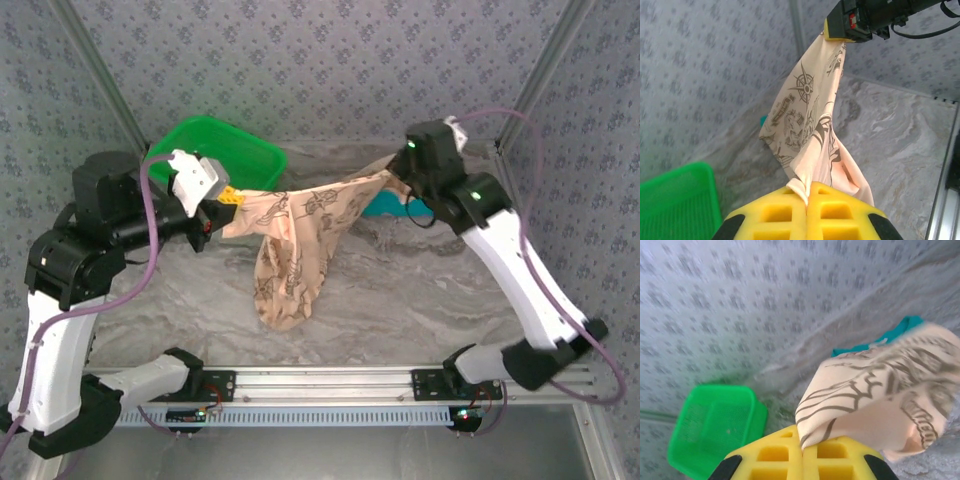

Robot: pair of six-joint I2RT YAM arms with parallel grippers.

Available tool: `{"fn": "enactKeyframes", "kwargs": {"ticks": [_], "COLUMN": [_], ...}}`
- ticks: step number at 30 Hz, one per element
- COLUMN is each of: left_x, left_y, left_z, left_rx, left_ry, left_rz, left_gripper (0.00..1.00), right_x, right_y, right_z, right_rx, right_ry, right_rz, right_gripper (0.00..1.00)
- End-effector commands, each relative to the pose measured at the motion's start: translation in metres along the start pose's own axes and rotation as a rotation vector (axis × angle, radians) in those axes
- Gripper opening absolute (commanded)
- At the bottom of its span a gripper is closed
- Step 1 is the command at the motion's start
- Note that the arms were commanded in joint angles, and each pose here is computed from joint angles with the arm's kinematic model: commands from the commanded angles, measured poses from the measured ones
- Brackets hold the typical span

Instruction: Fold the inside-out t-shirt

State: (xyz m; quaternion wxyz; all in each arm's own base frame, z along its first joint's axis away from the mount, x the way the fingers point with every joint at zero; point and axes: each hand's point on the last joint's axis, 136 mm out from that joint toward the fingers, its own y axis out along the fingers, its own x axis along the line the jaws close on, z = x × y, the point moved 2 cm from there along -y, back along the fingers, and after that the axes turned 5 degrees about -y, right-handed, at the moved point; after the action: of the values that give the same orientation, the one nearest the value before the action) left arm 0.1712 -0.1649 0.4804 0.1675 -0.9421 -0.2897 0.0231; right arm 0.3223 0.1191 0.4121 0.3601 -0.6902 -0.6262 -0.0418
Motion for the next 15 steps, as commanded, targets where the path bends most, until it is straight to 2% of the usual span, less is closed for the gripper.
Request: {"fn": "enactKeyframes", "kwargs": {"ticks": [1, 4, 7, 11, 15], "left_x": [-0.028, -0.035, -0.034, -0.023, -0.015], "left_y": [-0.017, -0.025, -0.028, -0.020, -0.017], "left_z": [-0.015, -0.023, -0.019, -0.008, -0.010], "left_rx": [-0.077, -0.144, -0.144, -0.088, -0.084], "left_ry": [0.112, 0.144, 0.161, 0.143, 0.159], "left_rz": [0.142, 0.154, 0.133, 0.083, 0.037], "left_gripper": [0.00, 0.00, 0.00, 0.00, 0.00], "right_x": [-0.048, -0.066, -0.095, -0.129, -0.149], "right_y": [-0.035, -0.064, -0.078, -0.072, -0.049], "right_z": [-0.019, -0.023, -0.012, 0.010, 0.037], "right_rx": [-0.134, -0.175, -0.152, -0.098, 0.008], "right_ry": [0.002, -0.003, -0.033, -0.074, -0.075], "right_rz": [0.151, 0.132, 0.199, 0.291, 0.339], "right_gripper": [0.05, 0.07, 0.07, 0.09, 0.11]}}
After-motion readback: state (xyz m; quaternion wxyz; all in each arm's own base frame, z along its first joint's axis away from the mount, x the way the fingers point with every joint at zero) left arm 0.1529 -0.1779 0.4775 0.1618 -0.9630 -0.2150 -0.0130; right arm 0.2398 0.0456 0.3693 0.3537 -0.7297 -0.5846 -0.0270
